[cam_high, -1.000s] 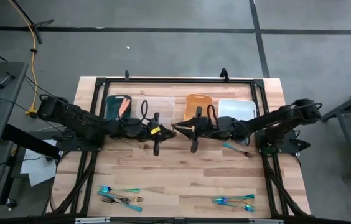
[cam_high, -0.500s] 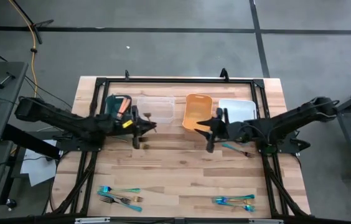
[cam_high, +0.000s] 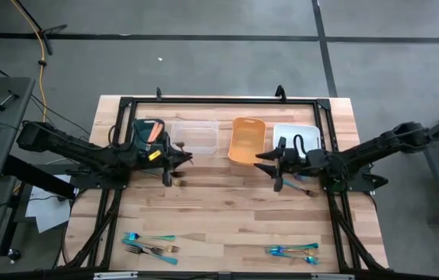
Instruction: Sort silverware by color (type)
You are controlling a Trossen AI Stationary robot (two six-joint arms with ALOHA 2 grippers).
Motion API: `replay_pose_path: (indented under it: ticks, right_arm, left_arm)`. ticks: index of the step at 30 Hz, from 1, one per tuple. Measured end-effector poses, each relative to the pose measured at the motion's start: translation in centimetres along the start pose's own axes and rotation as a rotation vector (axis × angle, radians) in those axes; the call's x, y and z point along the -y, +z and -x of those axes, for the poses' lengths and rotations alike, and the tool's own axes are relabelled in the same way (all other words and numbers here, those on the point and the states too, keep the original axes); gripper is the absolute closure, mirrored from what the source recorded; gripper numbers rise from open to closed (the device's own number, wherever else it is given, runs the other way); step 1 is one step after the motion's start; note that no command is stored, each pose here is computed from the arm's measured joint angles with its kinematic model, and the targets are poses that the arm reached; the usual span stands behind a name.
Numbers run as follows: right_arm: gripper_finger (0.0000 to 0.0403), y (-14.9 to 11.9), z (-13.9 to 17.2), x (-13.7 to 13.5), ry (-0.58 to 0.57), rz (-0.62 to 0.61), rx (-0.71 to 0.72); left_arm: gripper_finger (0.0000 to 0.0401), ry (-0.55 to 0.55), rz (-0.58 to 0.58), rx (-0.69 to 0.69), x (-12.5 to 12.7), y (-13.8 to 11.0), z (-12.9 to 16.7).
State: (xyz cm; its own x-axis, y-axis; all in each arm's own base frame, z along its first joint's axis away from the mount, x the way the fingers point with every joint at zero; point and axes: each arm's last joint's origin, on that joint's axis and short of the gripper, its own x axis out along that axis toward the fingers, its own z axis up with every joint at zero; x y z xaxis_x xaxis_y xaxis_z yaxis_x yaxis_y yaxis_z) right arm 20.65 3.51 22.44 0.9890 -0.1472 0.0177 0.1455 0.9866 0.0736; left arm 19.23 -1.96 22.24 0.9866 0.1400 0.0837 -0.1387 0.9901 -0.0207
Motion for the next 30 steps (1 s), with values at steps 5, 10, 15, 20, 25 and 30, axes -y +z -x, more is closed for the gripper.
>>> replay_pose_path:
  ticks: [5, 10, 15, 20, 25, 30]
  right_arm:
    - [0.0267, 0.15, -0.19, 0.26, -0.014, 0.015, 0.022]
    - [0.0267, -0.02, -0.23, 0.25, -0.014, 0.038, 0.009]
    - [0.0267, -0.04, -0.23, 0.24, -0.013, 0.044, 0.007]
    - [0.0267, -0.06, -0.23, 0.24, -0.012, 0.04, 0.005]
    - [0.0267, -0.06, -0.23, 0.23, -0.012, 0.039, 0.005]
    - [0.0267, -0.05, -0.23, 0.23, -0.012, 0.038, 0.006]
  left_arm:
    - [0.0385, 0.006, -0.036, -0.006, -0.02, -0.06, 0.0]
    - [0.0385, 0.019, -0.05, -0.007, -0.06, -0.06, 0.0]
    - [0.0385, 0.021, -0.055, -0.007, -0.07, -0.06, 0.0]
    - [0.0385, 0.021, -0.054, -0.007, -0.07, -0.05, -0.01]
    - [0.0385, 0.02, -0.054, -0.007, -0.07, -0.05, -0.01]
    - [0.0385, 0.02, -0.053, -0.007, -0.07, -0.05, -0.01]
